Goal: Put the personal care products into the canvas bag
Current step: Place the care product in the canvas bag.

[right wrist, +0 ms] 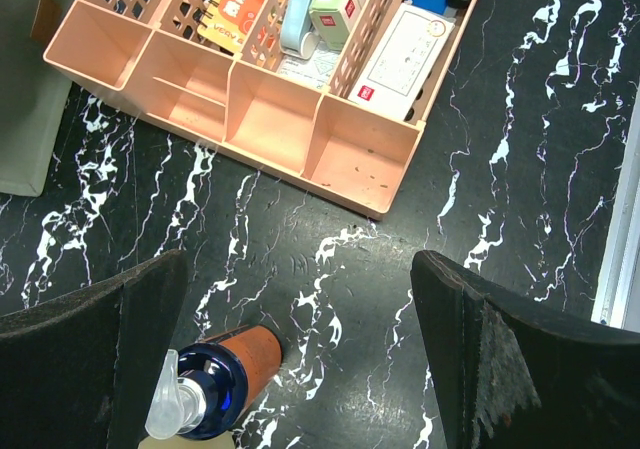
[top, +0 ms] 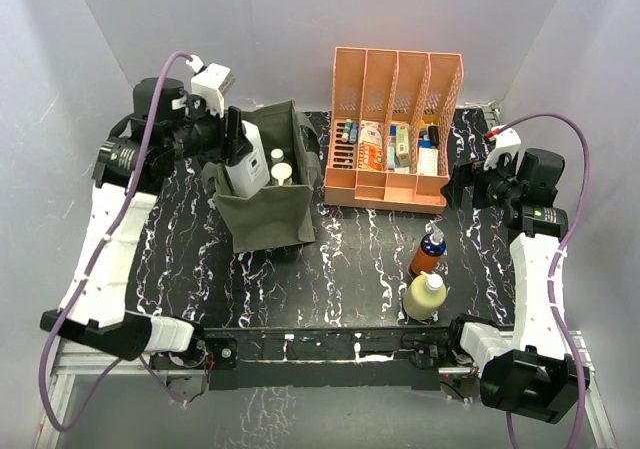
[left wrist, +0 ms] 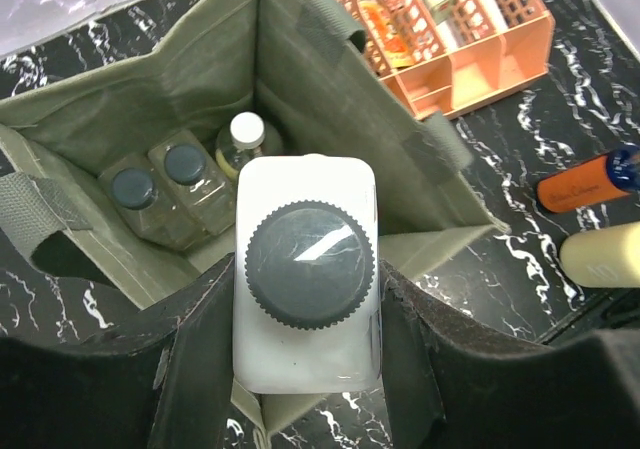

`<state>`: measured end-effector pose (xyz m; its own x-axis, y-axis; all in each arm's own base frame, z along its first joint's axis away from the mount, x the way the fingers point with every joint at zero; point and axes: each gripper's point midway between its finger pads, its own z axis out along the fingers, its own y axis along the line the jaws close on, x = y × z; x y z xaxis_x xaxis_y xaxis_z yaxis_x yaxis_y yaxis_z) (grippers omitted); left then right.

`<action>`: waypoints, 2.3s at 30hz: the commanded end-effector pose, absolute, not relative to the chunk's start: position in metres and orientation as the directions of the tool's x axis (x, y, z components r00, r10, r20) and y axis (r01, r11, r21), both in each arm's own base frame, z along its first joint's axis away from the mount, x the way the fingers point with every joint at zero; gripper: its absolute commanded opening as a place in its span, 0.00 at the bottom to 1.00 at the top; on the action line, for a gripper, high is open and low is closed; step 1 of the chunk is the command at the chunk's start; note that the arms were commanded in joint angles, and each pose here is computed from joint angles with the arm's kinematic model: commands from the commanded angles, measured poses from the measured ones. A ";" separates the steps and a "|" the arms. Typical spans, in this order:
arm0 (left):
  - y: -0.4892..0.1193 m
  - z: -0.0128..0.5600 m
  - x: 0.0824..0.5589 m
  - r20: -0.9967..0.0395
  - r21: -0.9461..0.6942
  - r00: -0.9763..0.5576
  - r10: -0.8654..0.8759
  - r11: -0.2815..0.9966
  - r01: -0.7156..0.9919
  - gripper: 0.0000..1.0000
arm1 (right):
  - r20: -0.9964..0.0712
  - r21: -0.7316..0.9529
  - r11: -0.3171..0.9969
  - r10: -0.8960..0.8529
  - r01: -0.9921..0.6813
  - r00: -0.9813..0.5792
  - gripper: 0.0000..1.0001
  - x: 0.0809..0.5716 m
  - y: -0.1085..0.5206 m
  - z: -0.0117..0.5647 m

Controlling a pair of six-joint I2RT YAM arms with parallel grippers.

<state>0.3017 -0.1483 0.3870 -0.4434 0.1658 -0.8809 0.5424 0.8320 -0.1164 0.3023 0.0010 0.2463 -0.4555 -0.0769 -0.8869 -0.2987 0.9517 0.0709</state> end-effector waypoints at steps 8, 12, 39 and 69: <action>-0.148 0.395 0.348 -0.909 -0.077 -0.395 0.137 0.873 0.481 0.00 | -0.919 0.033 0.951 -0.092 -0.306 -0.384 0.99 0.307 0.001 0.265; -0.149 0.380 0.354 -0.907 -0.058 -0.391 0.158 0.872 0.486 0.00 | -0.919 0.036 0.950 -0.090 -0.309 -0.384 0.99 0.307 0.001 0.265; -0.147 0.318 0.378 -0.879 0.032 -0.397 0.265 0.862 0.505 0.00 | -0.919 0.047 0.947 -0.084 -0.318 -0.386 0.99 0.308 0.003 0.266; -0.155 0.280 0.383 -0.863 -0.078 -0.451 0.226 0.824 0.561 0.00 | -0.919 0.040 0.948 -0.090 -0.317 -0.384 0.99 0.305 0.003 0.264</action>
<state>0.3683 -0.1423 0.2409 -0.5905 0.2461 -0.7686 0.4926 0.8643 -0.1017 0.3015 0.0036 0.2476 -0.4457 -0.0776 -0.8918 -0.3110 0.9476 0.0730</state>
